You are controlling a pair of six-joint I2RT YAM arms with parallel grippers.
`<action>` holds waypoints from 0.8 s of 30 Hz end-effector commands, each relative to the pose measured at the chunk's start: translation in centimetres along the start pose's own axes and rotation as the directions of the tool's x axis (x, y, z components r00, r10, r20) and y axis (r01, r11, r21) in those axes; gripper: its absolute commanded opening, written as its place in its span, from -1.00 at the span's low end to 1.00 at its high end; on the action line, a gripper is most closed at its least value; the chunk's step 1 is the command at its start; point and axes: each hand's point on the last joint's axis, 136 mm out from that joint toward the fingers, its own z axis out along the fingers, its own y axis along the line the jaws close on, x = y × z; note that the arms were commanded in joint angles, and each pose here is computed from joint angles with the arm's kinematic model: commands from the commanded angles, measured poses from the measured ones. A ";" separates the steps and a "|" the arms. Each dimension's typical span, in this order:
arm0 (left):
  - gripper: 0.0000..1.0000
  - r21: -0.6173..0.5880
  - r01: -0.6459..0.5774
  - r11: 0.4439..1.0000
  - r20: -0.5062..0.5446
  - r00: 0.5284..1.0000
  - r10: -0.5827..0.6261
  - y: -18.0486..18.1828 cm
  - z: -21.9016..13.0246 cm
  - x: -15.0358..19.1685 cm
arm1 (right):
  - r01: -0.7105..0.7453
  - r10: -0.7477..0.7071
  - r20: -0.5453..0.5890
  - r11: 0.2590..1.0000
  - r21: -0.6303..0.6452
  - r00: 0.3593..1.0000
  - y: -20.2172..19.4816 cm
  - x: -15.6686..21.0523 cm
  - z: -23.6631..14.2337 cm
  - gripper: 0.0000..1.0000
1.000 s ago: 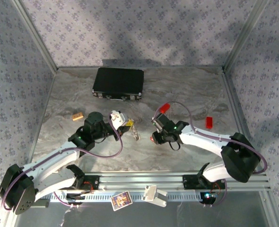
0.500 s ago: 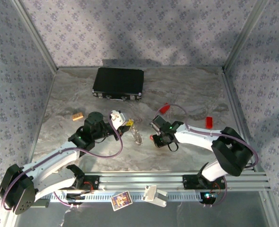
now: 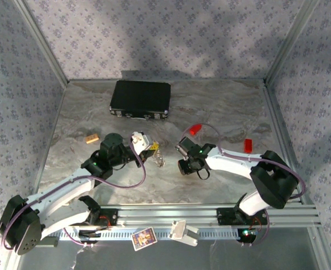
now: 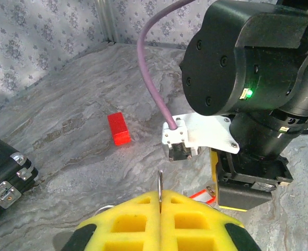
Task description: Put the keys on the keyring
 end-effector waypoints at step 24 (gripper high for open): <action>-1.00 0.000 -0.052 0.999 0.078 0.996 0.052 0.0 -0.3 -2.9 | 0.003 -0.001 -0.029 0.996 0.092 1.000 -0.6 -0.7 0.3 -0.50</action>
